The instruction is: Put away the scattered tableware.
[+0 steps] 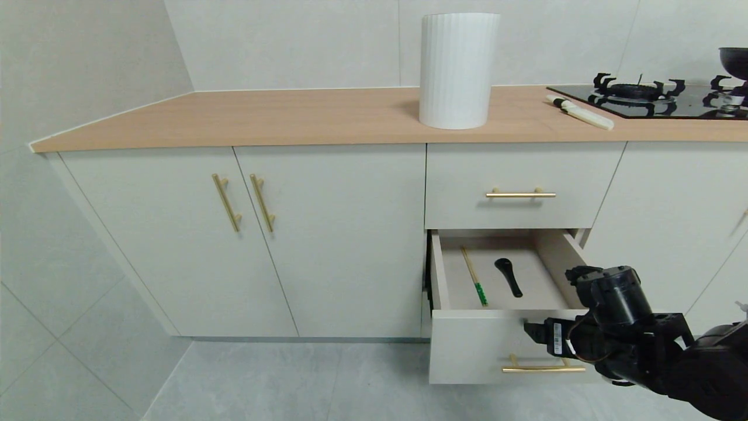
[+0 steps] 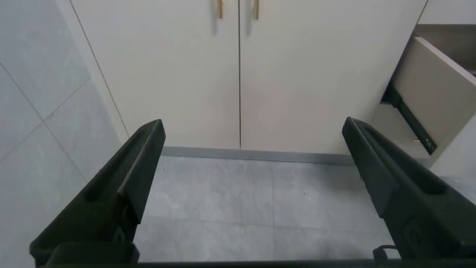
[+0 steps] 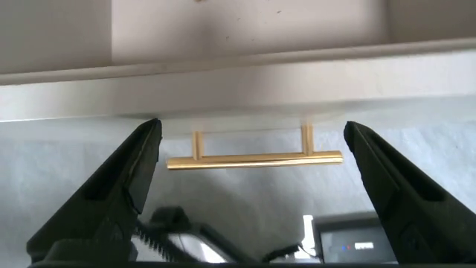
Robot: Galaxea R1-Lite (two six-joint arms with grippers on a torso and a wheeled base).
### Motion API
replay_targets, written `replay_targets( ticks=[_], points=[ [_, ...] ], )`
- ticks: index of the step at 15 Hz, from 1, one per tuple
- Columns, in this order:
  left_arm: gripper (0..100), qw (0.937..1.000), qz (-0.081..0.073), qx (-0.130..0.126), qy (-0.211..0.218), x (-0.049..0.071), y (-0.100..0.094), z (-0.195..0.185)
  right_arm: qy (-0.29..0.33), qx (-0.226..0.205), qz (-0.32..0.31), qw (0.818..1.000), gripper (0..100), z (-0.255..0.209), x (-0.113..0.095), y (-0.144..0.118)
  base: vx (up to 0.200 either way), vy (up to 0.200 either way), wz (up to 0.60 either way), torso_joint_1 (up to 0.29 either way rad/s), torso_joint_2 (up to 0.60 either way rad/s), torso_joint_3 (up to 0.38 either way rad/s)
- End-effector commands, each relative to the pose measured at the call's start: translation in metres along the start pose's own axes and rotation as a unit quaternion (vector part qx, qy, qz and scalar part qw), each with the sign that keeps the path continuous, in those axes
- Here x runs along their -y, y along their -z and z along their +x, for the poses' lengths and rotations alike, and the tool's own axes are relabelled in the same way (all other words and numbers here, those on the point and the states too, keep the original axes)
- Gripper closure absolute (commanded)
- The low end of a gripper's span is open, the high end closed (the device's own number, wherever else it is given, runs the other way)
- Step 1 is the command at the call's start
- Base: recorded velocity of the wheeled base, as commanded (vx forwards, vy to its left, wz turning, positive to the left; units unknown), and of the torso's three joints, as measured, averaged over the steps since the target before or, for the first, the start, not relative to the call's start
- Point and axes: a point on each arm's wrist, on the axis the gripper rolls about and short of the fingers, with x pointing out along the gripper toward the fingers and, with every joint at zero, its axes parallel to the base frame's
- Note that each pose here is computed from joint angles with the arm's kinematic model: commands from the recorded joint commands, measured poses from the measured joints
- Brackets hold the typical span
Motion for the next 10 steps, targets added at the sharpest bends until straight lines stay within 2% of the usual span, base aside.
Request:
replay_targets(
  ticks=[1,10],
  points=[
    [0,1.0000,0.000,0.000,-0.001,0.000,0.000,0.000,0.009,-0.010,-0.001,1.000,0,0.007,0.003,0.004,0.000,0.000,0.00,0.000,0.00,0.000],
    [0,1.0000,0.000,0.000,-0.001,0.000,0.000,0.000,0.003,0.024,-0.007,1.000,0,0.028,0.001,0.000,0.000,0.000,0.00,0.000,0.00,0.000]
  ],
)
